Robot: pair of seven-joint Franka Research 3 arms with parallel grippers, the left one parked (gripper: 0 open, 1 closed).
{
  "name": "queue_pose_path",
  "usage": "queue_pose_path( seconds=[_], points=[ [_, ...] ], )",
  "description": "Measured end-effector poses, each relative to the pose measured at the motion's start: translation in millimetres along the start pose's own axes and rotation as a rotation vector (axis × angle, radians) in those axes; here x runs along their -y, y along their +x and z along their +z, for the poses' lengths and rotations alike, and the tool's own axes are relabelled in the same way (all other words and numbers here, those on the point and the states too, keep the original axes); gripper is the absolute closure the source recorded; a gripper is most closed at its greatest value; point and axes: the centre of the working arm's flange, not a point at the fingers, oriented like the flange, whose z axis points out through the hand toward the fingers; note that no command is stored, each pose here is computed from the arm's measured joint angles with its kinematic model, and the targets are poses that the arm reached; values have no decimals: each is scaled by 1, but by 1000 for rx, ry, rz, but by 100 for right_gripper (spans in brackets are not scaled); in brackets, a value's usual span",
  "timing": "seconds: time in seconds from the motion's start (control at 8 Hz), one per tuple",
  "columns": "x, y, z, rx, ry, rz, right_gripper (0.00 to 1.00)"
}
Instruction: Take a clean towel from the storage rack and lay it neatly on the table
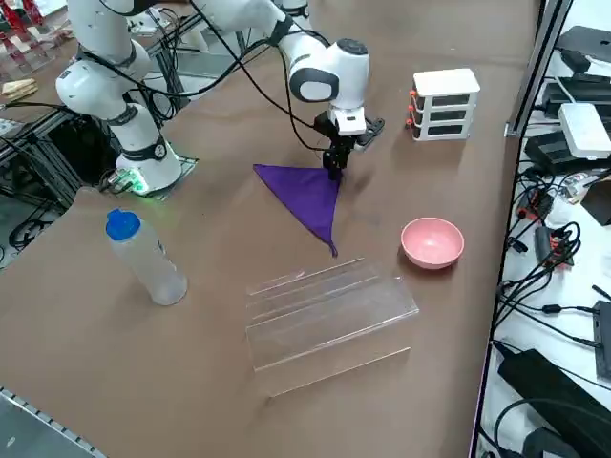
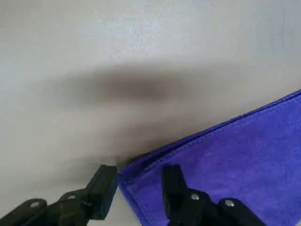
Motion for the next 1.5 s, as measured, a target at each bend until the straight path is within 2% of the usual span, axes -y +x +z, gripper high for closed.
queue_pose_path(
  seconds=[0.5, 1.12, 1.38, 1.5],
  points=[
    [-1, -1, 2, 9, -8, -1, 41],
    [-4, -5, 6, 59, -46, -3, 41],
    [-3, -6, 5, 59, -47, -3, 44],
    [-2, -5, 4, 56, -46, 7, 50]
  ],
)
